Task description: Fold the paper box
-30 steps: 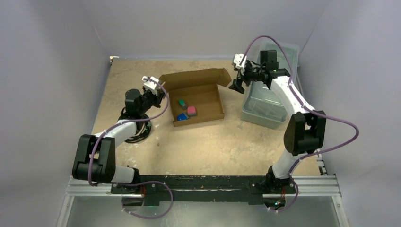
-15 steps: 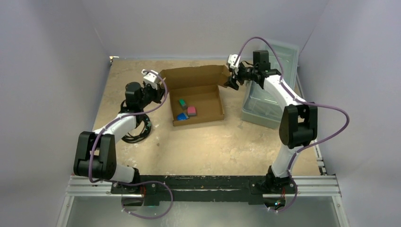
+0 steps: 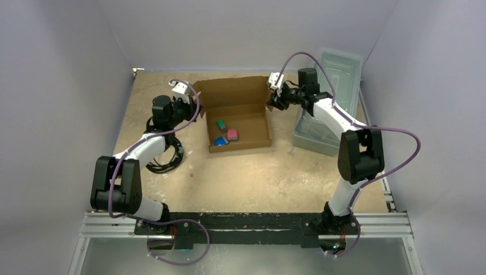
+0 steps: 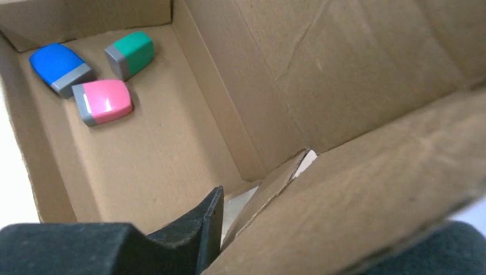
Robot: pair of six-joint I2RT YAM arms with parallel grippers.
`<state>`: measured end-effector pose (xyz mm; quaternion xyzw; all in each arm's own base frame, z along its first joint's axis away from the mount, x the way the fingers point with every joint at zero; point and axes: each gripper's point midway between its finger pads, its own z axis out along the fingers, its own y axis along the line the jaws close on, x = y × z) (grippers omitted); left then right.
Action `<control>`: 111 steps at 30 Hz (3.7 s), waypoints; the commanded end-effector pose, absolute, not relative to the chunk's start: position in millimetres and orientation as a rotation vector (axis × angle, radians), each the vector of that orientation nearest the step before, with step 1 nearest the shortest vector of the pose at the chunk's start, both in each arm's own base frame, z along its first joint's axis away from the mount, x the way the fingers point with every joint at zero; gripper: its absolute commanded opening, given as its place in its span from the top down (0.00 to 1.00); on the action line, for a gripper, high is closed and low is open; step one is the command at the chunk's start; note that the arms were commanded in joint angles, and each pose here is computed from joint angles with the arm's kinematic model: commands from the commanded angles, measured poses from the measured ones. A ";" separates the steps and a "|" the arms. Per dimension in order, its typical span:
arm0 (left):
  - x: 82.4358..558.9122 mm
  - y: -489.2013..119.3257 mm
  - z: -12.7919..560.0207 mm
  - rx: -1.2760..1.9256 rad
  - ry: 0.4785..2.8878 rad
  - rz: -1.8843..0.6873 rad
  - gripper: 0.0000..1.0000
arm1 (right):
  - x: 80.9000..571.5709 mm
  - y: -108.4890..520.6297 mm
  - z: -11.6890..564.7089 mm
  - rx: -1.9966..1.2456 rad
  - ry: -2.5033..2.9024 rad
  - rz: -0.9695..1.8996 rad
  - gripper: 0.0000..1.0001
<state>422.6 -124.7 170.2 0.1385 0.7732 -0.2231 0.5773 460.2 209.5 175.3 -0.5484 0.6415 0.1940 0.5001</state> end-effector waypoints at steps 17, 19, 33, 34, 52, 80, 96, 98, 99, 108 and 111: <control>407.0 -150.8 152.0 0.099 1.954 -0.780 1.00 | 460.2 228.8 218.0 -0.848 1.671 0.440 1.00; 404.8 -153.1 148.2 0.088 1.959 -0.793 1.00 | 458.8 229.7 214.9 -0.803 1.689 0.437 1.00; 401.7 -173.2 147.4 0.020 1.954 -0.909 1.00 | 455.6 229.9 205.1 -0.479 1.806 0.516 1.00; 401.5 -174.2 147.8 0.014 1.954 -0.917 1.00 | 456.2 229.8 205.6 -0.463 1.810 0.521 1.00; 403.7 -190.1 150.6 -0.040 1.932 -0.986 1.00 | 450.8 242.5 190.2 -0.233 1.915 0.643 1.00; 371.0 -169.8 100.1 0.046 2.101 -0.817 1.00 | 420.6 244.6 172.6 -0.034 1.984 0.824 0.97; 372.0 -166.2 100.0 0.097 2.133 -0.767 1.00 | 410.2 252.0 152.0 -0.027 2.071 0.883 0.94; 371.5 -166.3 100.1 0.101 2.135 -0.768 1.00 | 408.8 252.4 146.6 -0.004 2.086 0.892 0.93; 371.4 -166.3 100.6 0.104 2.134 -0.767 1.00 | 408.9 251.3 143.7 0.006 2.091 0.886 0.93; 370.4 -163.0 100.2 0.120 2.144 -0.738 1.00 | 402.3 249.4 132.6 0.002 2.099 0.892 0.93; 371.5 -162.2 102.0 0.126 2.145 -0.727 1.00 | 405.0 253.9 147.2 -0.013 2.075 0.920 0.92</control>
